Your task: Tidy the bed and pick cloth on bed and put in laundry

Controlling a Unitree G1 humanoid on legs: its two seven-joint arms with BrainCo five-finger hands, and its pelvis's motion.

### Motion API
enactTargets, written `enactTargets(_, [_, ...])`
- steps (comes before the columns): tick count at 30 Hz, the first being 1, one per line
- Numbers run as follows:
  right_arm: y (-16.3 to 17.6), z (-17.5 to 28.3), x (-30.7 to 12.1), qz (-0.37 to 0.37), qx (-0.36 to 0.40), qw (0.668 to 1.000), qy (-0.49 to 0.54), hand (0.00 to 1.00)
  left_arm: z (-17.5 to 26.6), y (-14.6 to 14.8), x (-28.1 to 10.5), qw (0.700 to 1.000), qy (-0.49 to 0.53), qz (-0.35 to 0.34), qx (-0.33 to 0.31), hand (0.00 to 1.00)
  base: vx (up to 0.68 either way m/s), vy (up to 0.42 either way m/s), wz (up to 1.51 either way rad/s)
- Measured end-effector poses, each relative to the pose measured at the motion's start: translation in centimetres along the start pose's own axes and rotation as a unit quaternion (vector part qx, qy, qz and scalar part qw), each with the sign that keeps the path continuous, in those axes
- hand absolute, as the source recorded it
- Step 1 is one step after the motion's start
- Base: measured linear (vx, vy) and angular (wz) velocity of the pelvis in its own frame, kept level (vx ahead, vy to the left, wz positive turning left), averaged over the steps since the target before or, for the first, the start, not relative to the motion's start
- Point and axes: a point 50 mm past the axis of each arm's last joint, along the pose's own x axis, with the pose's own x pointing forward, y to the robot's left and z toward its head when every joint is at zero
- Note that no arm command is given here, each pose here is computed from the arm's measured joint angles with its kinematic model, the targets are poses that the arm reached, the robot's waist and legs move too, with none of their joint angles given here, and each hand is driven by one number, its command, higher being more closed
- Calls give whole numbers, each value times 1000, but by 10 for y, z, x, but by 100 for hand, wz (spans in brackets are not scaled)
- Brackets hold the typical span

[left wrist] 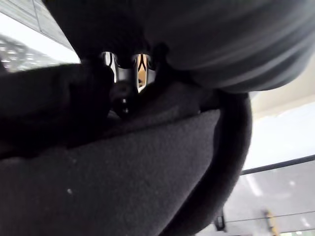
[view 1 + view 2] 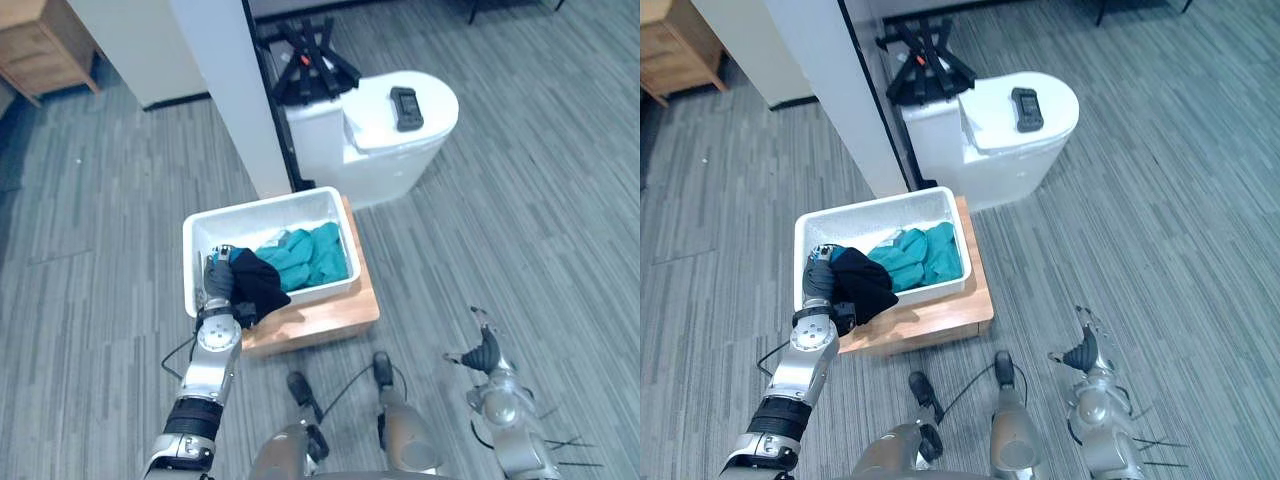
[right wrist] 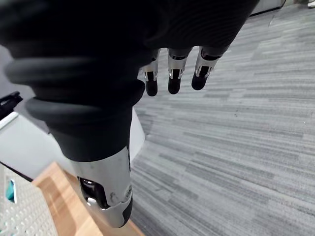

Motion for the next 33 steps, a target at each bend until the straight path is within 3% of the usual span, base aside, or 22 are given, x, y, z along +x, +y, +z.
enactTargets(10, [16,-6,-7,28,18,999,18,0,-3,13,11,998,20,57,13,0,30,-14,-8])
enactTargets(22, [37,-25,-27,97,19,994,46,0,2,88,18,987,-4,158,24,0,103,-33,12])
enactTargets(28, [49,-32,-33,127,22,989,69,0,-18,92,-2,989,14,146,32,0,68,0,17])
enactTargets(33, [60,-47,-40,140,35,982,118,0,-70,86,-49,984,102,142,-21,0,56,10,22])
